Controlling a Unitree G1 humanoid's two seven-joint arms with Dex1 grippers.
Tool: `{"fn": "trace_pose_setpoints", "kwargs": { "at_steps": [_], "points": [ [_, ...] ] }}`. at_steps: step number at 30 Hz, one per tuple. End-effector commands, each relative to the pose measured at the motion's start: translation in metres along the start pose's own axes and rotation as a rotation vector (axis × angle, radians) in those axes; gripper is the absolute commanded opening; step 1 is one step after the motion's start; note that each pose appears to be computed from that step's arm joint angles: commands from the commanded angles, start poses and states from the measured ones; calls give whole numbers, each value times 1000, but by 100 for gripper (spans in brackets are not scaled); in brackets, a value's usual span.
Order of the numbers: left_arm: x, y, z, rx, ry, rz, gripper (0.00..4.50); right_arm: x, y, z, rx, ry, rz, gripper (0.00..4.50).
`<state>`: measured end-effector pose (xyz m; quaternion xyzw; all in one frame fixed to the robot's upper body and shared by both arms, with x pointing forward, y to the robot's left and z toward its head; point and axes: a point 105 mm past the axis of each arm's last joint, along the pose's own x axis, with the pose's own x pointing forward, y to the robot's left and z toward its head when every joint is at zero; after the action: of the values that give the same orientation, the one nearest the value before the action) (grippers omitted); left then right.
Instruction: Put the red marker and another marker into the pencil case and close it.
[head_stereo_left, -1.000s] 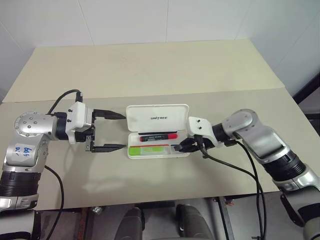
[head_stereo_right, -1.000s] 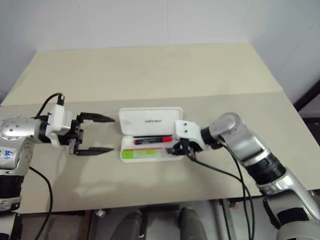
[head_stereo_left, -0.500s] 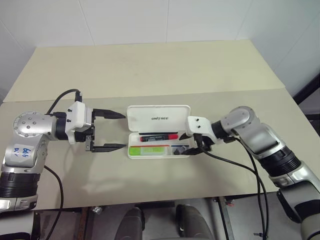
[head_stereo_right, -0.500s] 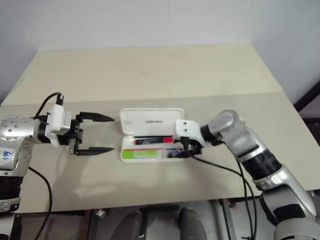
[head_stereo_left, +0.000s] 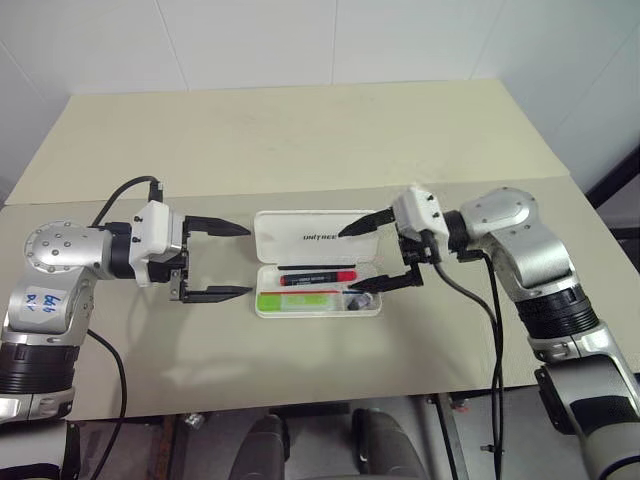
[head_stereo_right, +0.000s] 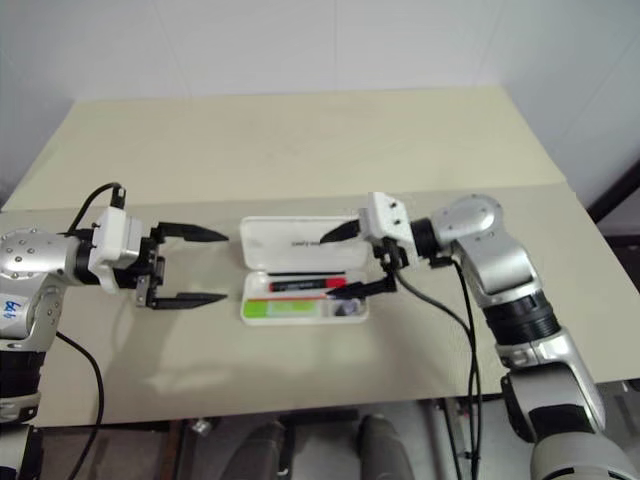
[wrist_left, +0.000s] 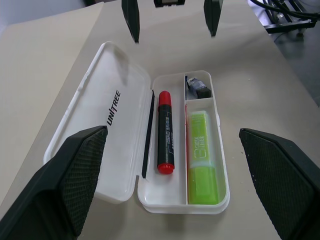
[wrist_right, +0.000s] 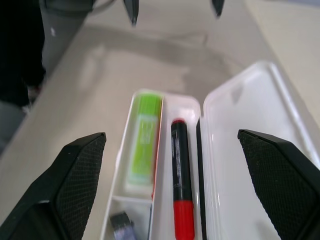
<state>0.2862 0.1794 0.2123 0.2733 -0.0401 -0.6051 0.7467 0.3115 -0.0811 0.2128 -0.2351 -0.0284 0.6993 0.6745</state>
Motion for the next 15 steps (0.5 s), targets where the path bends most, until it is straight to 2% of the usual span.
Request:
{"fn": "trace_pose_setpoints", "kwargs": {
  "at_steps": [1, 4, 8, 14, 15],
  "points": [
    [-14, 8, 12, 21, -11, 65, 450, -28, -4, 13, 14, -91, -97, 447],
    [-22, 10, 12, -12, -31, 108, 450, -50, 1, 7, 1, -69, -154, 447],
    [-32, 9, 6, -59, -41, 151, 450, -69, 1, 12, -33, -108, -249, 447],
    [-42, 5, -7, -128, -33, 160, 450, -72, 11, 20, -23, -119, -266, 447],
    [-44, 6, -8, -137, -37, 159, 431, -71, 10, 23, -29, -126, -274, 449]
  ]
}}
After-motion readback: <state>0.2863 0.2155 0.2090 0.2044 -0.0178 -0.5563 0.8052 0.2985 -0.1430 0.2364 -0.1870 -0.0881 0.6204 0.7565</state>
